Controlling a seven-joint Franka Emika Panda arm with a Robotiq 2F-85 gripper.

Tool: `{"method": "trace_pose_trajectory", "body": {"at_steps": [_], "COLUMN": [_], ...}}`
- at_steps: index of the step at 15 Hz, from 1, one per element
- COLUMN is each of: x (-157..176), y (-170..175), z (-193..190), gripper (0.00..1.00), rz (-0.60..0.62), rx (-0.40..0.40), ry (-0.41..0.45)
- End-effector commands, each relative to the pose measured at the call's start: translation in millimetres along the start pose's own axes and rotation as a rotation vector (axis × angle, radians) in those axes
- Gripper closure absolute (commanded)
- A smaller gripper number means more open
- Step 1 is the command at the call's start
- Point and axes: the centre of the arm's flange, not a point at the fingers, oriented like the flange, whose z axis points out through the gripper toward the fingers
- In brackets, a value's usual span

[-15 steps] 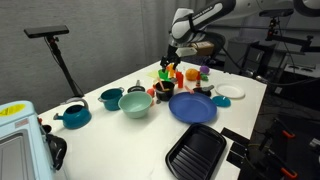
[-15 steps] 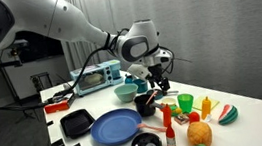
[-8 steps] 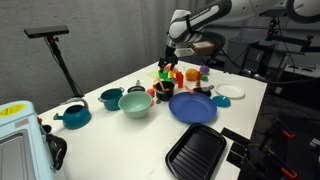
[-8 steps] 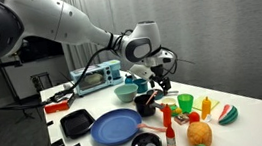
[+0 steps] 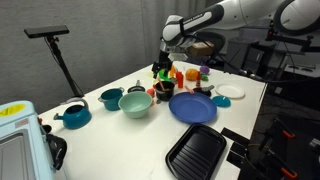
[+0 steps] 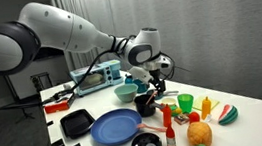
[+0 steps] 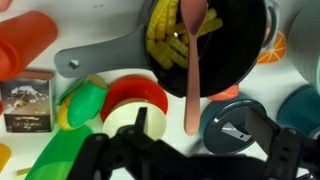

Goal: Stir the contents in the black pot

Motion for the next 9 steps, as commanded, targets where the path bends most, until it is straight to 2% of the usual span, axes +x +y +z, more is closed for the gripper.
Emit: {"method": "trace_pose_trajectory", "body": {"at_steps": [1,5,9], "x": [29,33,32], "y": [5,10,0], "z": [3,-6,7], "gripper": [0.28,0.58,0.88], "rz": [-0.032,-0.036,-0.037], "rx": [0.031,0.034,0.042], "ry": [-0.003,0.013,-0.003]}}
